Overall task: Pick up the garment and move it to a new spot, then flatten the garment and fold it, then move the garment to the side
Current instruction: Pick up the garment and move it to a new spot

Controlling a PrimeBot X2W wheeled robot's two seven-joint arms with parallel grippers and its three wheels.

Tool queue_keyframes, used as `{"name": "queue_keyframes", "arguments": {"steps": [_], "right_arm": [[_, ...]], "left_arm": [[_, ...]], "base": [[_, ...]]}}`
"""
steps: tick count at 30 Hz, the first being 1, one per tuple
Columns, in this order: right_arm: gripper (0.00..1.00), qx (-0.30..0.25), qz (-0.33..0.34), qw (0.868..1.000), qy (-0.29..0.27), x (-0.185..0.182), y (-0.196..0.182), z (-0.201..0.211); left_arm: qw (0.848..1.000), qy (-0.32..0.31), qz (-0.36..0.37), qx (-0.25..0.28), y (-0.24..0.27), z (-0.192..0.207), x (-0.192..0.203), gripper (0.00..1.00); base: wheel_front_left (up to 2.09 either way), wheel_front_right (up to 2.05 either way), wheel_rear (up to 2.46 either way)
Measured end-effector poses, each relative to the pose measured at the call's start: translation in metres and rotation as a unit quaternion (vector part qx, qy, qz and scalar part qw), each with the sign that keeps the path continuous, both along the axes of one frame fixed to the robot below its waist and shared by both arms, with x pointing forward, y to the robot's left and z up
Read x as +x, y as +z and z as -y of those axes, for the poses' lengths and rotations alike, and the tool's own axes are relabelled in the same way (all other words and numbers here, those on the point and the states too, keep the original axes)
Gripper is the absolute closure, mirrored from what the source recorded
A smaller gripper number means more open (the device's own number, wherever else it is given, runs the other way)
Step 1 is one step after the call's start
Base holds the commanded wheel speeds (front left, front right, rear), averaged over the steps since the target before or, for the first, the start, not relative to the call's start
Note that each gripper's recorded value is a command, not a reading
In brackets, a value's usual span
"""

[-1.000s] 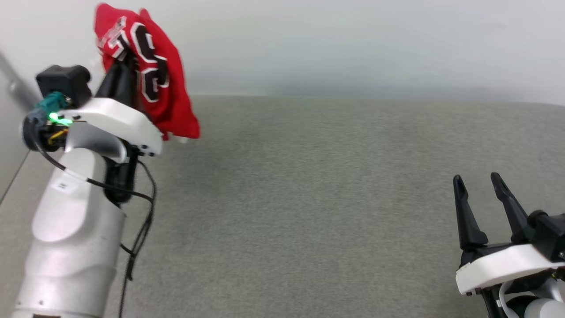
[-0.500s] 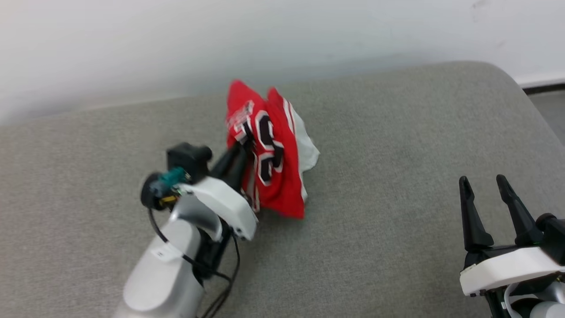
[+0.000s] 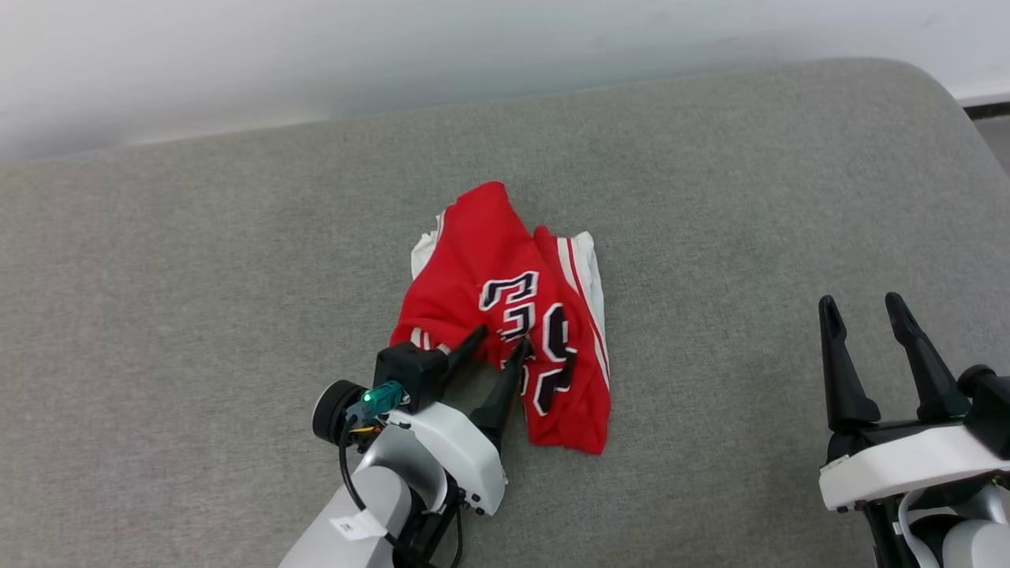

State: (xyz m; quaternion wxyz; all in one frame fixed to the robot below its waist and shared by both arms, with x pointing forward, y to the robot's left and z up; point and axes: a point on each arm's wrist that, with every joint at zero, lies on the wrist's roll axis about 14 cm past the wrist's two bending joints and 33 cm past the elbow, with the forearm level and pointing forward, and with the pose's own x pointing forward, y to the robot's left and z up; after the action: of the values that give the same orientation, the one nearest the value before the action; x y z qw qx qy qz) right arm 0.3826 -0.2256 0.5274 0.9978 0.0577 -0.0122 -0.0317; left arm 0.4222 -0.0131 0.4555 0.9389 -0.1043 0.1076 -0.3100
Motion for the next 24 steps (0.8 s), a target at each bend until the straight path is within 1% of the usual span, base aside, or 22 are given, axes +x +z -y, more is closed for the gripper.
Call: {"name": "queue_keyframes", "arguments": {"steps": [3,7,8,11,14,19,21,24], "right_arm": [[0.0,-0.002,0.008,1.0,0.007,0.0,0.006,-0.004],[0.0,-0.004,0.017,1.0,0.016,-0.002,0.013,-0.01],[0.0,-0.005,0.019,1.0,0.024,-0.005,0.017,-0.015],[0.0,-0.005,0.021,0.999,0.034,-0.009,0.02,-0.023],[0.0,-0.005,0.019,0.999,0.042,-0.015,0.021,-0.028],[0.0,-0.008,0.022,0.998,0.053,-0.025,0.025,-0.035],[0.0,-0.009,0.023,0.998,0.056,-0.027,0.027,-0.037],[0.0,-0.01,0.019,0.998,0.059,-0.032,0.025,-0.039]], "left_arm": [[0.999,0.017,0.044,-0.01,0.022,-0.006,0.002,0.0],[0.993,0.057,0.104,-0.022,0.055,-0.022,0.005,0.0],[0.987,0.095,0.13,-0.022,0.071,-0.042,0.003,0.0],[0.978,0.144,0.152,-0.016,0.083,-0.068,-0.001,0.0],[0.968,0.194,0.161,-0.002,0.087,-0.098,-0.008,0.0],[0.954,0.252,0.161,0.008,0.086,-0.137,-0.028,0.0],[0.951,0.266,0.16,0.014,0.084,-0.15,-0.035,0.0],[0.949,0.273,0.156,0.025,0.078,-0.158,-0.046,0.0]], "base": [[0.0,0.0,0.0],[0.0,0.0,0.0],[0.0,0.0,0.0],[0.0,0.0,0.0],[0.0,0.0,0.0],[0.0,0.0,0.0],[0.0,0.0,0.0],[0.0,0.0,0.0]]}}
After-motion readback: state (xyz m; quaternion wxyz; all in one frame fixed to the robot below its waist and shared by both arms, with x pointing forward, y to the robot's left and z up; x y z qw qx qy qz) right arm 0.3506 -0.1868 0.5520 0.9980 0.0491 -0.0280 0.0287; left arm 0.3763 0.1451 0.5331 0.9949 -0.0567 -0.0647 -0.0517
